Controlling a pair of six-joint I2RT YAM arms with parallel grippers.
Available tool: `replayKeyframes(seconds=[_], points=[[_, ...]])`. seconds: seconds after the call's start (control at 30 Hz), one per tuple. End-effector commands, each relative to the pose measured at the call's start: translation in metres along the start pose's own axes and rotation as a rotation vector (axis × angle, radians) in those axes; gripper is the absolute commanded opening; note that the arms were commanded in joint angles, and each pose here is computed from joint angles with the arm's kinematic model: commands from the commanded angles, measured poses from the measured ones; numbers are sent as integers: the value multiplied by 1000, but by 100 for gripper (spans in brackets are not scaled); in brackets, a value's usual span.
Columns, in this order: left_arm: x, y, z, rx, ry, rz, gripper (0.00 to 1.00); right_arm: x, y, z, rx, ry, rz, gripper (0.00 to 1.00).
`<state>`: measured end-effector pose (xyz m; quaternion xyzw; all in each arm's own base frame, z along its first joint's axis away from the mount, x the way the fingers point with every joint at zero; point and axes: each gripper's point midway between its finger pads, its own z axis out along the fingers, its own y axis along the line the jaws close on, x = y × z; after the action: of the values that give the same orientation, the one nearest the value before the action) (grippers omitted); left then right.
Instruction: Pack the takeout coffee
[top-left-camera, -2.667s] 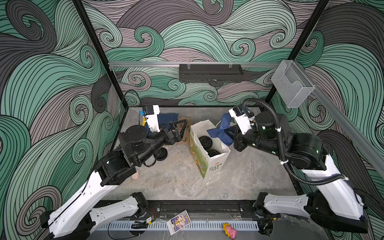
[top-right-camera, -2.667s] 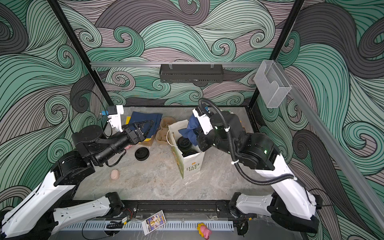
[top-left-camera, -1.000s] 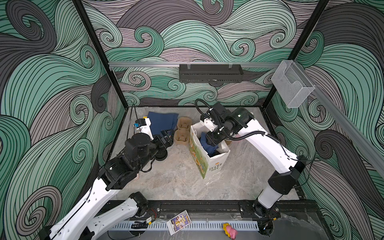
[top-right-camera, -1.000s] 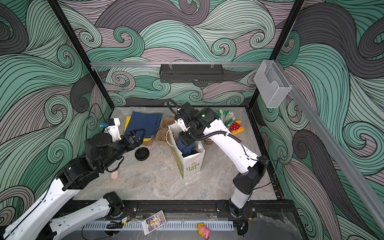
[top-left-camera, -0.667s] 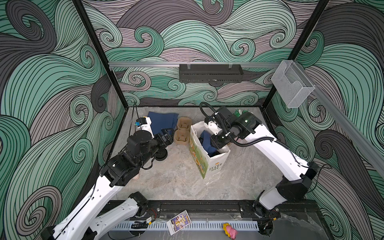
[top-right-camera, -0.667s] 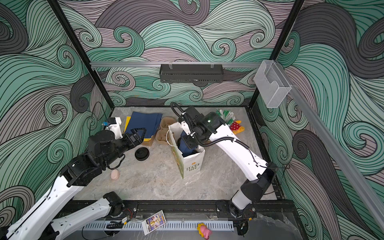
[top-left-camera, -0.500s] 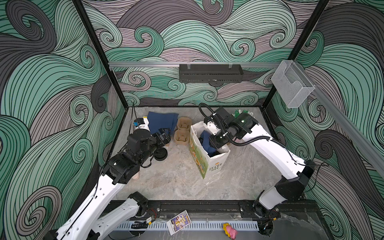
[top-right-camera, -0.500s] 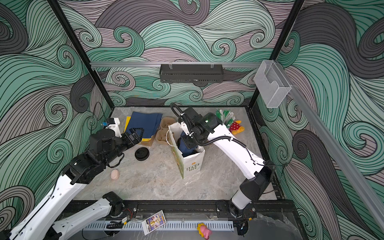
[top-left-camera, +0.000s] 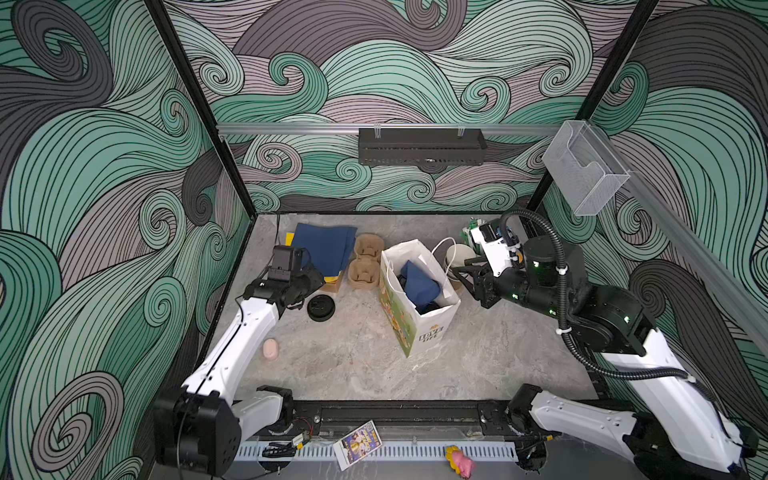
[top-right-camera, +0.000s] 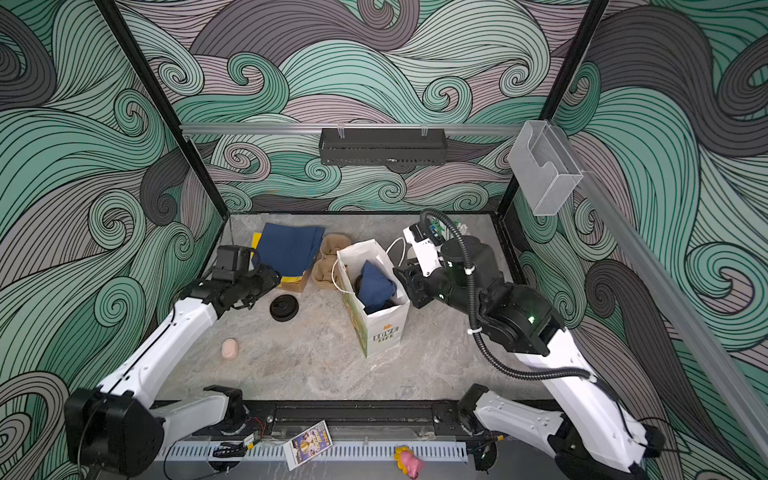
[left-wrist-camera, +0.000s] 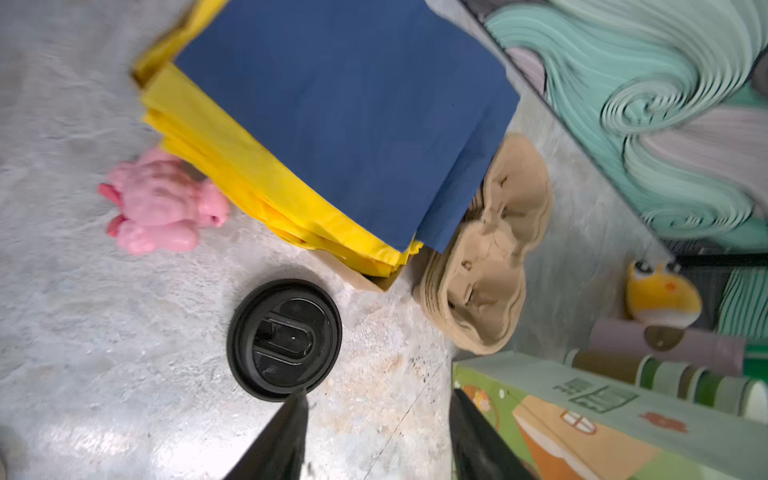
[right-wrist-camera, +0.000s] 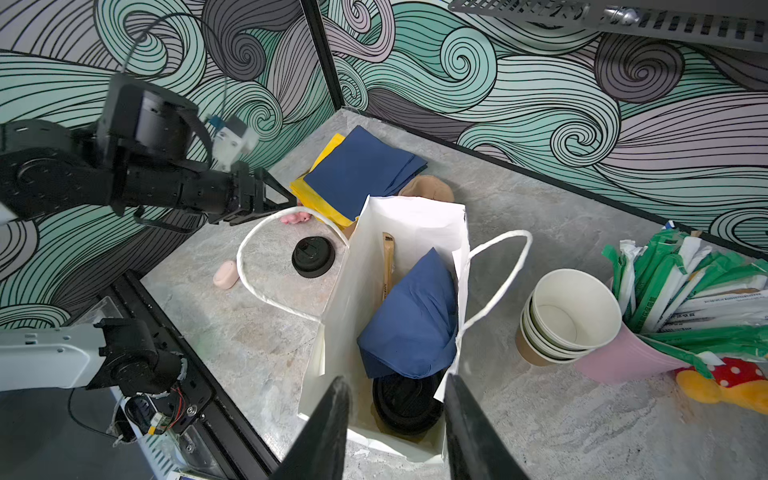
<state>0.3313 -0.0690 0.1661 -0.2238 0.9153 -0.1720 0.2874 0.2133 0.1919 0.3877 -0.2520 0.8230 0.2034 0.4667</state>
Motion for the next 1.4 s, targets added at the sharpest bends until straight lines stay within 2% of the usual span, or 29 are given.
replayKeyframes(seconds=[0.0, 0.07, 0.2, 0.4, 0.53, 0.73, 0.87, 1.13, 1.37], points=[[-3, -32, 13, 68, 111, 226, 56, 3, -4, 6, 23, -4, 11, 40], [2, -36, 28, 20, 186, 319, 56, 6, -4, 4, 21, -8, 16, 40], [-6, -48, 49, -77, 182, 489, 65, 12, -5, 1, 21, -6, 24, 40], [-14, -55, 83, -204, 219, 620, 65, 14, -3, -3, 6, -6, 44, 40], [-24, -55, 98, -291, 201, 681, 64, 16, 0, -3, -9, -5, 60, 40], [-33, -55, 117, -364, 192, 715, 60, 18, 2, 1, -21, 5, 65, 40], [-40, -59, 123, -371, 168, 712, 55, 18, 3, 3, -26, 9, 68, 40], [-43, -70, 140, -342, 174, 692, 54, 18, 5, 5, -34, 19, 70, 40], [-44, -66, 151, -378, 191, 700, 48, 18, 6, 3, -40, 18, 72, 40]])
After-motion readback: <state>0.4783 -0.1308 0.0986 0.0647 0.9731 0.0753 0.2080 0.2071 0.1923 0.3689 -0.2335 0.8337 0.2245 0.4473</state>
